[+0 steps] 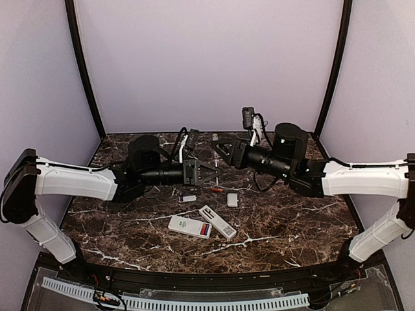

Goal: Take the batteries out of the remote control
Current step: Pass from the right arm to the left, then pass from the left arm to the right

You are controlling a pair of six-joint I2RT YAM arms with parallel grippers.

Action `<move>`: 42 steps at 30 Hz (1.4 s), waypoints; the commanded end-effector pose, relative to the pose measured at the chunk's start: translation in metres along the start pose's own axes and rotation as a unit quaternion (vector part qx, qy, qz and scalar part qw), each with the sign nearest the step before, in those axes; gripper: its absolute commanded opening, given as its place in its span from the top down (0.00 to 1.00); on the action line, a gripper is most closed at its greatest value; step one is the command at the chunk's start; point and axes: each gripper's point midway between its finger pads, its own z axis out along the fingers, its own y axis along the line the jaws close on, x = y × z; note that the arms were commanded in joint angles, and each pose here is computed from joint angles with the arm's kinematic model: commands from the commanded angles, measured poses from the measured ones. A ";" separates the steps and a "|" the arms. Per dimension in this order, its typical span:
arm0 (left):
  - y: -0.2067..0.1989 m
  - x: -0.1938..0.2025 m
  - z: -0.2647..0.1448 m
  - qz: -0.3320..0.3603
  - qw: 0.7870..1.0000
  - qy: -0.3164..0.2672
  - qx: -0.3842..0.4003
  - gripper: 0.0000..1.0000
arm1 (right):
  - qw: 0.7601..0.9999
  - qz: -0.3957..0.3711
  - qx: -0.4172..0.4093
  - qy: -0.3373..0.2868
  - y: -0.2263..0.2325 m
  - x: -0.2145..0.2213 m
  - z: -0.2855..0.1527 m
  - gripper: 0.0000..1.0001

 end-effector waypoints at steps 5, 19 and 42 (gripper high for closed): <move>-0.008 0.021 -0.016 0.031 0.997 0.068 0.000 1.00 | 0.998 -0.068 0.013 0.014 -0.003 -0.010 -0.037 0.20; -0.022 0.086 -0.042 0.054 0.968 0.239 0.063 1.00 | 0.959 -0.026 -0.166 0.230 0.019 0.042 -0.070 0.32; -0.027 0.091 -0.040 0.050 0.965 0.247 0.074 1.00 | 0.926 0.017 -0.262 0.271 0.042 0.072 -0.045 0.66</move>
